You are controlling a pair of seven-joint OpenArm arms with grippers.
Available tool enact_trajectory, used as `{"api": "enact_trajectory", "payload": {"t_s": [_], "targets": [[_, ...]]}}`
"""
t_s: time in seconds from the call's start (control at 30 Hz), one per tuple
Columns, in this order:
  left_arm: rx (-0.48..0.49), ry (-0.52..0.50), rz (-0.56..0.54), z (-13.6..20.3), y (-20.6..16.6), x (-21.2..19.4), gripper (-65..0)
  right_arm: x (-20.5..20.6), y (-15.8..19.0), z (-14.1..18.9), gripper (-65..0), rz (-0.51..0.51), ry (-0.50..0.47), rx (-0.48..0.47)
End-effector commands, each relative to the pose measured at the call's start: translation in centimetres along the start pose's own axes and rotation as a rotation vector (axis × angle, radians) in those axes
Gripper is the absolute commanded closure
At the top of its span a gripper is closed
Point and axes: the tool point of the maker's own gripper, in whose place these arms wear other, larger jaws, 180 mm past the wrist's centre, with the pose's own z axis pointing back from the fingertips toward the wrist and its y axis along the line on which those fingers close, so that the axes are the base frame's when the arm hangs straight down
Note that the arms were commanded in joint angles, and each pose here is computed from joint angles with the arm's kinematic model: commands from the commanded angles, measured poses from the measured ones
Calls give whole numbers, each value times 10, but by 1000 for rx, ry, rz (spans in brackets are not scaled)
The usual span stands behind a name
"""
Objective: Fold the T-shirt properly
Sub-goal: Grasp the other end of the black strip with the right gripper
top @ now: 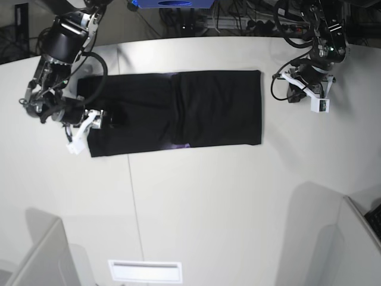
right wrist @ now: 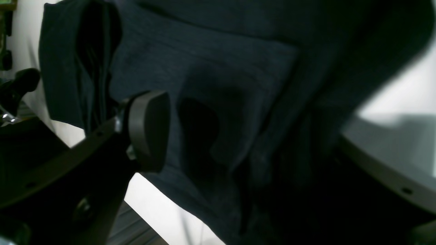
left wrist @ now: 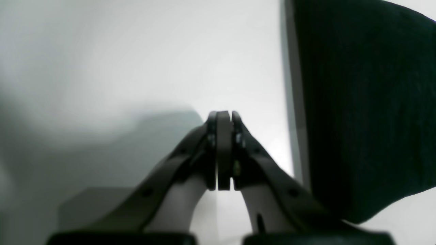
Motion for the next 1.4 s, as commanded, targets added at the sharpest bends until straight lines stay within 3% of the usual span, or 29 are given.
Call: {"api": "enact_trajectory", "payload": {"t_s": [0.0, 0.27, 0.37, 0.57, 0.6, 0.8, 1.0, 1.17, 1.37], "targets": [[-3, -42, -12, 3, 1, 12, 0, -39, -17, -1, -432, -9, 176, -81], [-1, -40, -11, 3, 2, 11, 0, -33, -19, -1, -411, -13, 145, -86], [3, -42, -11, 4, 3, 12, 0, -31, -20, 0, -308, -6, 137, -91], [11, -29, -10, 8, 6, 6, 0, -31, -26, 5, -17, 1, 143, -109], [11, -30, -10, 8, 6, 6, 0, -30, -27, 6, 0, 0, 143, -112], [12, -30, -11, 8, 6, 6, 0, -27, -27, 8, 0, -2, 135, -122], [9, -31, -7, 8, 5, 6, 0, -15, -30, 13, 0, -121, 56, -175], [11, -24, -12, 10, 7, 3, 0, 3, -10, 15, 0, -47, -7, -213], [19, -65, -52, 24, 3, 17, 0, 11, -6, 21, 0, -92, -37, -239]]}}
